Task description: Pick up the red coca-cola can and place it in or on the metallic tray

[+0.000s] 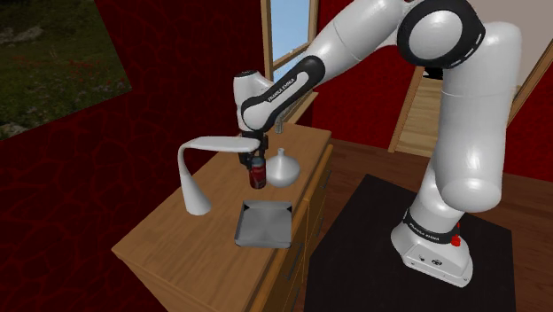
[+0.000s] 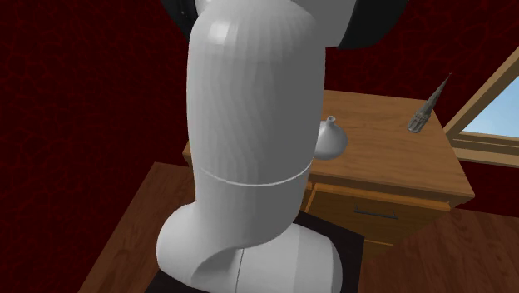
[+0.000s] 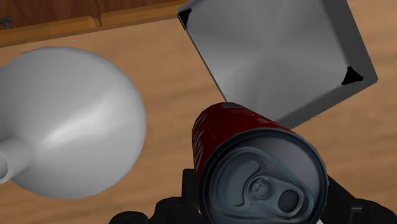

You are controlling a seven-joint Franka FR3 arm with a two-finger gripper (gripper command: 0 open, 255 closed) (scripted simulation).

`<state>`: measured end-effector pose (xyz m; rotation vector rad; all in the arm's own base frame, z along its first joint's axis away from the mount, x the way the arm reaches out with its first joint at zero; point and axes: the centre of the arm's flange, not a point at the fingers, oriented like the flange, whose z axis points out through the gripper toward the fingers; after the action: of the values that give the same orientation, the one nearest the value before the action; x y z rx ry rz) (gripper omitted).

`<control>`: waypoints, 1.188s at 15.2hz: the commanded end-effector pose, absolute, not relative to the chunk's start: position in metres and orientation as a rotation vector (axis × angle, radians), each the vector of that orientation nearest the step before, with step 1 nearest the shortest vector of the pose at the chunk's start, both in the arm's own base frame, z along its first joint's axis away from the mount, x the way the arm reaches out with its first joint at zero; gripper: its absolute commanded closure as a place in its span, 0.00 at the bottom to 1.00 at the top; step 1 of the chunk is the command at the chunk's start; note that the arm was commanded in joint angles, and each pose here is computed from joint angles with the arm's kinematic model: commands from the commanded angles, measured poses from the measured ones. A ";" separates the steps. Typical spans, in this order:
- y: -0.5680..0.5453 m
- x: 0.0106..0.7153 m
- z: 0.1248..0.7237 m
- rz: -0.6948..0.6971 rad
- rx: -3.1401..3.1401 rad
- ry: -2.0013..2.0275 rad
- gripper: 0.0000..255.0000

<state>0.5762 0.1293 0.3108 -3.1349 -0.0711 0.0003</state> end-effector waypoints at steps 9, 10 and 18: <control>0.204 0.484 0.332 0.000 -3.135 -0.070 1.00; 0.204 0.484 0.327 0.000 -3.135 -0.070 1.00; 0.204 0.484 0.284 0.000 -3.135 -0.070 1.00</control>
<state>0.4849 0.2036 0.2889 -3.1355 -0.0698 0.0013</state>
